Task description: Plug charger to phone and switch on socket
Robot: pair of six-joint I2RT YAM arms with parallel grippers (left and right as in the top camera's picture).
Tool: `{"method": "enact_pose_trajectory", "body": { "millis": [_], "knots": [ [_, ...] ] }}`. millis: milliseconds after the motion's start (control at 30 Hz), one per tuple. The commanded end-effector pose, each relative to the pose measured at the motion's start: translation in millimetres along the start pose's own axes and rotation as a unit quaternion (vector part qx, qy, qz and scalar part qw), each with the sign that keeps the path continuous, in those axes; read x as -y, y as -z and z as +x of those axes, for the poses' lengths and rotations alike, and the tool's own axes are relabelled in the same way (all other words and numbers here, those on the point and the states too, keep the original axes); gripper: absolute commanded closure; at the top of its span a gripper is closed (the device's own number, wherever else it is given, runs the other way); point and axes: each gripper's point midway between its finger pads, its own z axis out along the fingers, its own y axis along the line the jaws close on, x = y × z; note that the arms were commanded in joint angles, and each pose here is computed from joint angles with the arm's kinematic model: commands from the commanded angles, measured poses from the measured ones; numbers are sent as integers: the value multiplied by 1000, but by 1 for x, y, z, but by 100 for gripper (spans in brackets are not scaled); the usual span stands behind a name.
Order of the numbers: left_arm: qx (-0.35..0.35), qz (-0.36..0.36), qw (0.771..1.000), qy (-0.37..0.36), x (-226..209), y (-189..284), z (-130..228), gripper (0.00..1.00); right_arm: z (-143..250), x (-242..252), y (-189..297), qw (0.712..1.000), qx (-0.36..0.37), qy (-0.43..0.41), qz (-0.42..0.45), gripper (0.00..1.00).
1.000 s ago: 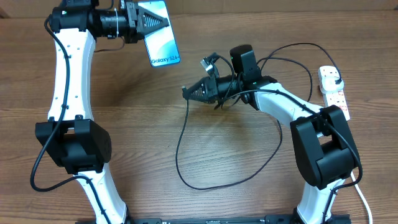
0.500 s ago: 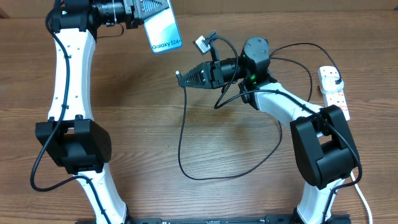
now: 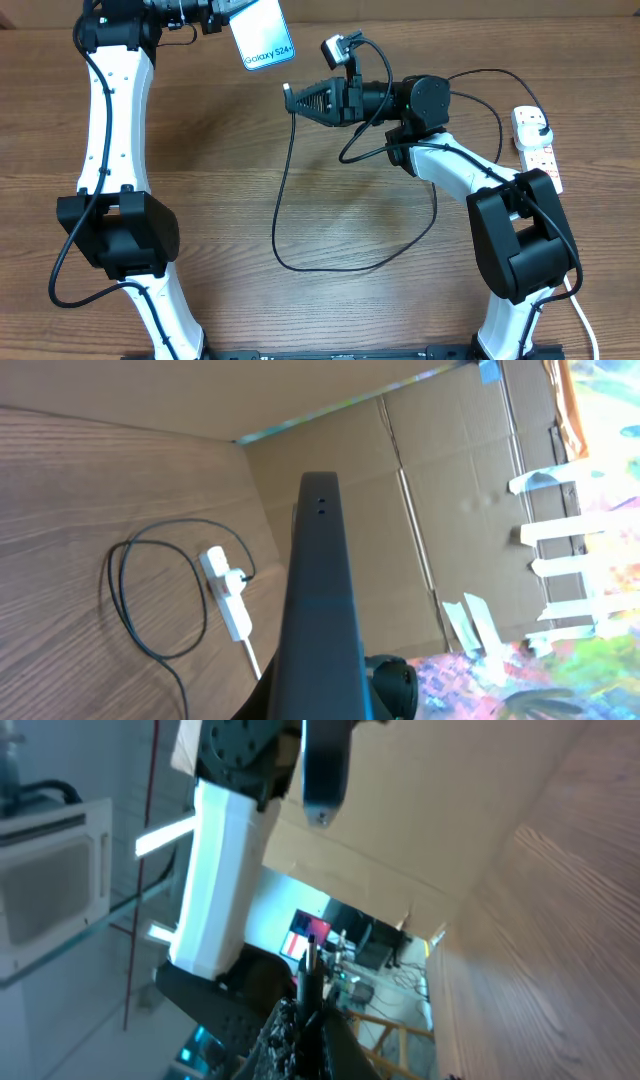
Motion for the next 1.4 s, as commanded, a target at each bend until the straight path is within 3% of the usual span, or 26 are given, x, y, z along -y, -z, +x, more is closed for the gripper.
{"method": "enact_pose_trajectory", "body": {
  "millis": [0, 467, 1367],
  "knots": [
    [-12, 18, 1000, -9, 23, 2, 6, 96, -12, -6, 2, 999, 28, -18, -8, 96],
    [-44, 34, 998, -35, 33, -22, 22, 96, -9, -16, 2, 999, 22, 16, -20, 96],
    [-47, 37, 998, -37, 34, -23, 24, 96, -13, -16, 3, 999, 31, 28, -21, 96]
  ]
}}
